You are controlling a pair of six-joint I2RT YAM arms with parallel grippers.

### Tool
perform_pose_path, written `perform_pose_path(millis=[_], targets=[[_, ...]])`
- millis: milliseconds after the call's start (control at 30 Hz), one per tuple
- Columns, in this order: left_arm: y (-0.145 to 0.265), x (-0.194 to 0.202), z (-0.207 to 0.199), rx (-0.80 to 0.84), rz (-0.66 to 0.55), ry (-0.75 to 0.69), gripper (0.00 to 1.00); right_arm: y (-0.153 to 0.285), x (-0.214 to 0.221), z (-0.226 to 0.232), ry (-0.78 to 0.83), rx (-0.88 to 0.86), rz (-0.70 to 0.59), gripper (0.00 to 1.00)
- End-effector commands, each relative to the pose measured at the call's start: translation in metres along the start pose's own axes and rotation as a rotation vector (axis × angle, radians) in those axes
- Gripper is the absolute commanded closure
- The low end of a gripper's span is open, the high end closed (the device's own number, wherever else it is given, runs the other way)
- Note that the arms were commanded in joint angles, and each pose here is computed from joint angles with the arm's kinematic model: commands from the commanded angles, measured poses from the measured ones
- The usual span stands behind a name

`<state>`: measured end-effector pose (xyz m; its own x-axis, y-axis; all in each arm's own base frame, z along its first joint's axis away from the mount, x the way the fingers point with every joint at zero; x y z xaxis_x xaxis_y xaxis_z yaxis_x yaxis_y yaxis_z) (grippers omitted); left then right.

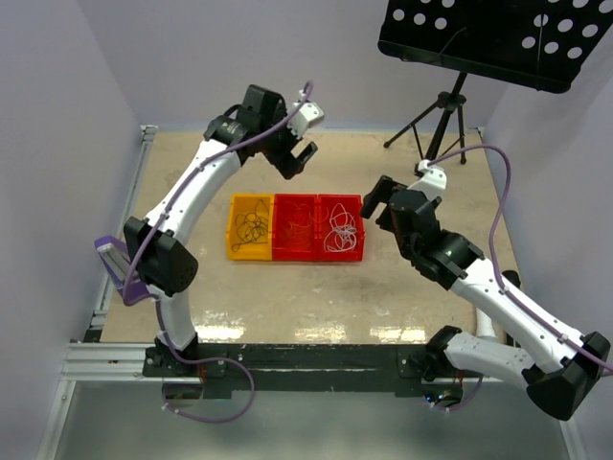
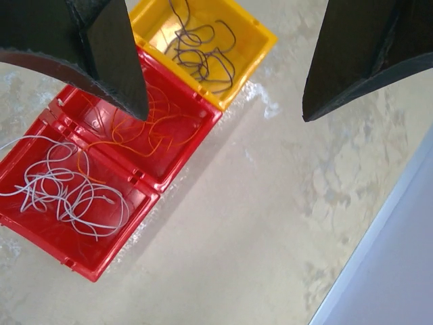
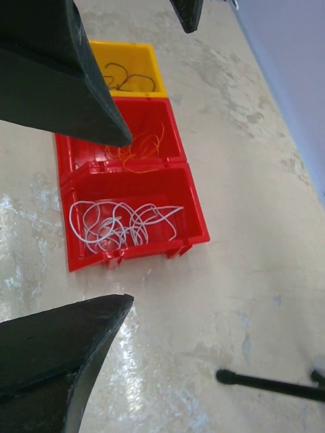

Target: Untangle the cables

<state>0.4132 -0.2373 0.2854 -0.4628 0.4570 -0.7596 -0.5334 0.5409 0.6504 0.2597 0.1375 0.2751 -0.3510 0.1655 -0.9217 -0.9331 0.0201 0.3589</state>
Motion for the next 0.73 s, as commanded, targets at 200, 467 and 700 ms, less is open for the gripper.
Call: perform_pose_path(millis=[200,467,700], targets=[[0.073,0.036,0.060,-0.225,-0.092,0.353,0.00,-0.004,-0.043,0.051,0.033,-0.252,-0.095,0.01],[0.096,0.065,0.088,-0.300,-0.146,0.393,0.00,-0.016,-0.043,0.061,0.055,-0.283,-0.106,0.01],[0.109,0.079,0.114,-0.349,-0.186,0.441,0.00,-0.035,-0.051,0.050,0.060,-0.293,-0.128,0.01]])
Point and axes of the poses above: each gripper's point midway between its finger pads, its own y axis back along the fingers, its own z axis along the line the jaws close on, x = y × z, the point moved 4 cm from there along y, back along the fingers, and after that the axes turned 15 degrees about y, right-handed, at the moved point
